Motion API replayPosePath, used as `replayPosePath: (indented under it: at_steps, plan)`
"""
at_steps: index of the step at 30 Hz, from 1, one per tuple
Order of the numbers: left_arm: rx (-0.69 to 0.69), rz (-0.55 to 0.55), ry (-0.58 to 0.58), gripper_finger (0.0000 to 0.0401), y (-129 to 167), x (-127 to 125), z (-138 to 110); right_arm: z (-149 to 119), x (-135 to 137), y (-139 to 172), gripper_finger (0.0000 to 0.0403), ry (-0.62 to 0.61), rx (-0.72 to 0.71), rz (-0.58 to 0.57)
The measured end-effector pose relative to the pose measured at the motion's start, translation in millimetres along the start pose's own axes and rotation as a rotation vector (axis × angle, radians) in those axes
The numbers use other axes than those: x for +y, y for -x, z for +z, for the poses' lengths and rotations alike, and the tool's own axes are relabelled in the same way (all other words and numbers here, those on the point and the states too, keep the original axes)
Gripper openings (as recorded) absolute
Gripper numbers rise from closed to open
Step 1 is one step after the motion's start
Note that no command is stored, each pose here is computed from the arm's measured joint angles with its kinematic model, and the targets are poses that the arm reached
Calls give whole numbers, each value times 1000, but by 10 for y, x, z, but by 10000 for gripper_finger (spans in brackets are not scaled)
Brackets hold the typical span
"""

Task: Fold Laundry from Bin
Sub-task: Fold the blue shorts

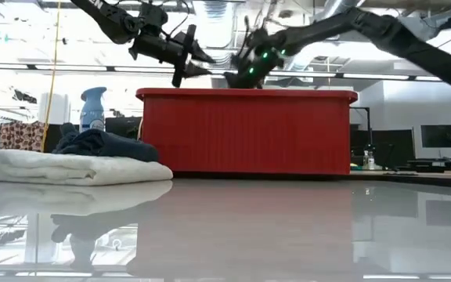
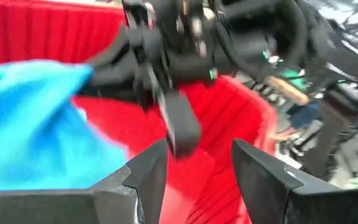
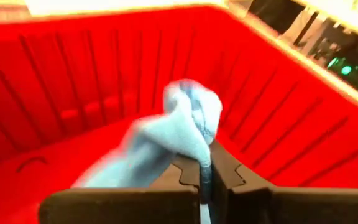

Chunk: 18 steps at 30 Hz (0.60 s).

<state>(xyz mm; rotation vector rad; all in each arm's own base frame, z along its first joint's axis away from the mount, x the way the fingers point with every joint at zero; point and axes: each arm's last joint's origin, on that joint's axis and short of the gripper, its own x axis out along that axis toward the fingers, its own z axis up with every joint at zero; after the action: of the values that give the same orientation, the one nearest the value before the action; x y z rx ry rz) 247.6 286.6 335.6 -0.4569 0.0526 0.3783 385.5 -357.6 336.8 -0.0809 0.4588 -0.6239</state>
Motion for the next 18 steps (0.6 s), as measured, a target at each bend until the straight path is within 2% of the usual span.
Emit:
replayPosePath:
  at_steps: [3,9,13,18]
  plan:
    - [-37,-59,-8,169,70,-56,94,221,-125,302,26,-20,-70,-2]
    - [-138,-95,-89,169,323,-301,330,865,-125,1234,26,5,-292,-28]
    - [-189,-126,-137,169,526,-512,462,1091,66,1683,26,19,-356,8]
    - [-212,-163,-179,169,759,-774,549,1322,449,2346,26,10,-421,124]
